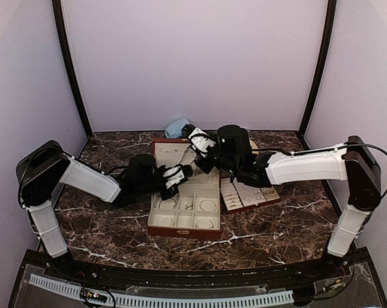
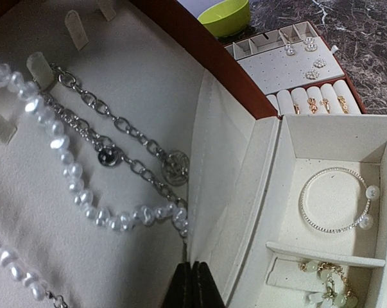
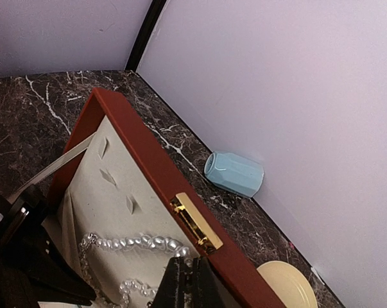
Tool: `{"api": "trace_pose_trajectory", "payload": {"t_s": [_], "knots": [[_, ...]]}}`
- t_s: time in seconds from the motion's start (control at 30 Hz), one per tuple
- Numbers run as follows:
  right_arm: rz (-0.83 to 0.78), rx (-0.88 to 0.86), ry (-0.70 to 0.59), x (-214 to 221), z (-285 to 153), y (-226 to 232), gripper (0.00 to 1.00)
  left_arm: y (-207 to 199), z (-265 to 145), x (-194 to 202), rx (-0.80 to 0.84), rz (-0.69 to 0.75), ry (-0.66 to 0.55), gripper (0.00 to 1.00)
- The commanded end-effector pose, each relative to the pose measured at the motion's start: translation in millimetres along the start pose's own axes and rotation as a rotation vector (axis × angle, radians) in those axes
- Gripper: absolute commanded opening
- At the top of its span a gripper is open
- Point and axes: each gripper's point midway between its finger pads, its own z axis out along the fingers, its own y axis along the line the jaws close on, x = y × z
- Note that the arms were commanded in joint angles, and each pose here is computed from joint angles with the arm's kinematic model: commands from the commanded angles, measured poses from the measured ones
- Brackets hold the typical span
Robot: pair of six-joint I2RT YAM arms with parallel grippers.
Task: Organize the mixed jewelry
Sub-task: Hang the necklace on the necklace hanger.
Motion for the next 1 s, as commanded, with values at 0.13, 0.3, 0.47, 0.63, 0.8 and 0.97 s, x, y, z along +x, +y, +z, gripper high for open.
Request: {"api": "trace_pose_trajectory", "payload": {"t_s": [0.13, 0.3, 0.47, 0.63, 0.8, 0.97], "knots": [[0.044, 0.054, -0.017, -5, -7, -17, 0.00, -10, -7, 0, 0.030, 0.012, 0.009, 0.00], [0.052, 0.057, -0.008, -4, -4, -18, 0.00, -10, -7, -1, 0.029, 0.014, 0.009, 0.00], [0.051, 0.036, 0.016, 0, 4, -13, 0.00, -10, -7, -1, 0.030, 0.014, 0.008, 0.00], [0.052, 0.022, 0.026, 1, 8, -10, 0.00, -10, -7, 0, 0.030, 0.014, 0.009, 0.00], [0.051, 0.001, 0.044, 4, 12, -5, 0.00, -11, -6, 0, 0.033, 0.014, 0.008, 0.00], [0.053, -0.003, 0.057, 8, 15, -3, 0.00, -10, -7, -1, 0.031, 0.015, 0.008, 0.00]]}}
